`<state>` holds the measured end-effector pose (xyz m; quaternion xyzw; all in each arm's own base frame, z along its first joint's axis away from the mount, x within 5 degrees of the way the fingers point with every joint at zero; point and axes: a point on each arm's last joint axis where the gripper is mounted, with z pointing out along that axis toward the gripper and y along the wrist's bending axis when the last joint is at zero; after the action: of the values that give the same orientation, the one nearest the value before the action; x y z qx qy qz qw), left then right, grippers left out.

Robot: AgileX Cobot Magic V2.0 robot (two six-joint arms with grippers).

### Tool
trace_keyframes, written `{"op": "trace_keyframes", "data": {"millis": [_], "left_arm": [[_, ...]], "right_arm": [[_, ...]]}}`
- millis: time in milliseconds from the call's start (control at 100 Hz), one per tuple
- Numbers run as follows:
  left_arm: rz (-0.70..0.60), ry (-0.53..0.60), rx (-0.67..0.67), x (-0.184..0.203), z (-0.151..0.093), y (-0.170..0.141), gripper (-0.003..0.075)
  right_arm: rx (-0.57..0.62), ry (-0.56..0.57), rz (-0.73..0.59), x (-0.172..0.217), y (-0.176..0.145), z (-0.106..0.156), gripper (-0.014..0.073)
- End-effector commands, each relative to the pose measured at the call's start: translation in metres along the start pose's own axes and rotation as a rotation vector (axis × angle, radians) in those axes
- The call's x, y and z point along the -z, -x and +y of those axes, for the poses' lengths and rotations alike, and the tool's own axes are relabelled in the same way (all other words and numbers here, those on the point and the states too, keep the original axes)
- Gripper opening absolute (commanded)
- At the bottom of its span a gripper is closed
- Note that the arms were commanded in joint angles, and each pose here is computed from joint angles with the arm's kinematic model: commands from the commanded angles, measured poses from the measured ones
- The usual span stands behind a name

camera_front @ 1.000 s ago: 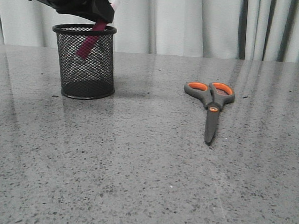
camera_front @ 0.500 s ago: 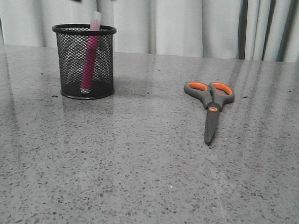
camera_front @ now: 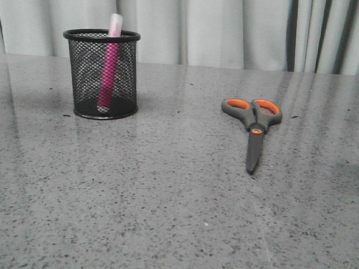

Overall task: Put pen and scissors into bin
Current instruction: 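Lower the right gripper over the scissors handles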

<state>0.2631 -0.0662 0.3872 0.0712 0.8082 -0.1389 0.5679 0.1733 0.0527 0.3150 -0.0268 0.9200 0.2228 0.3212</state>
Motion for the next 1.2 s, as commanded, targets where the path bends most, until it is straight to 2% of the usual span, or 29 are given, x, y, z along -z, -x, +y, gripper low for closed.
{"op": "trace_keyframes", "data": {"millis": [0,200,340,490,650,800,1190], "left_arm": [[-0.077,0.016,0.011,0.017,0.003,0.017,0.046],[-0.068,0.023,0.014,0.021,0.006,0.017,0.046],[-0.068,0.023,0.013,0.022,0.005,0.017,0.046],[-0.068,0.023,0.013,0.022,0.005,0.017,0.046],[-0.068,0.023,0.013,0.022,0.005,0.017,0.046],[-0.068,0.023,0.013,0.022,0.005,0.017,0.046],[-0.07,0.023,0.013,0.022,0.006,0.017,0.046]], "right_arm": [[0.023,0.044,-0.061,-0.004,0.014,0.011,0.0372],[0.08,0.084,-0.003,-0.044,0.028,0.036,0.033],[0.08,-0.035,0.043,-0.073,0.046,0.042,0.033],[0.134,-0.191,0.144,-0.109,0.058,0.043,0.033],[0.152,-0.234,0.193,-0.138,0.067,0.05,0.033],[0.154,-0.227,0.186,-0.147,0.076,0.057,0.033],[0.169,-0.296,0.243,-0.168,0.082,0.053,0.033]]}}
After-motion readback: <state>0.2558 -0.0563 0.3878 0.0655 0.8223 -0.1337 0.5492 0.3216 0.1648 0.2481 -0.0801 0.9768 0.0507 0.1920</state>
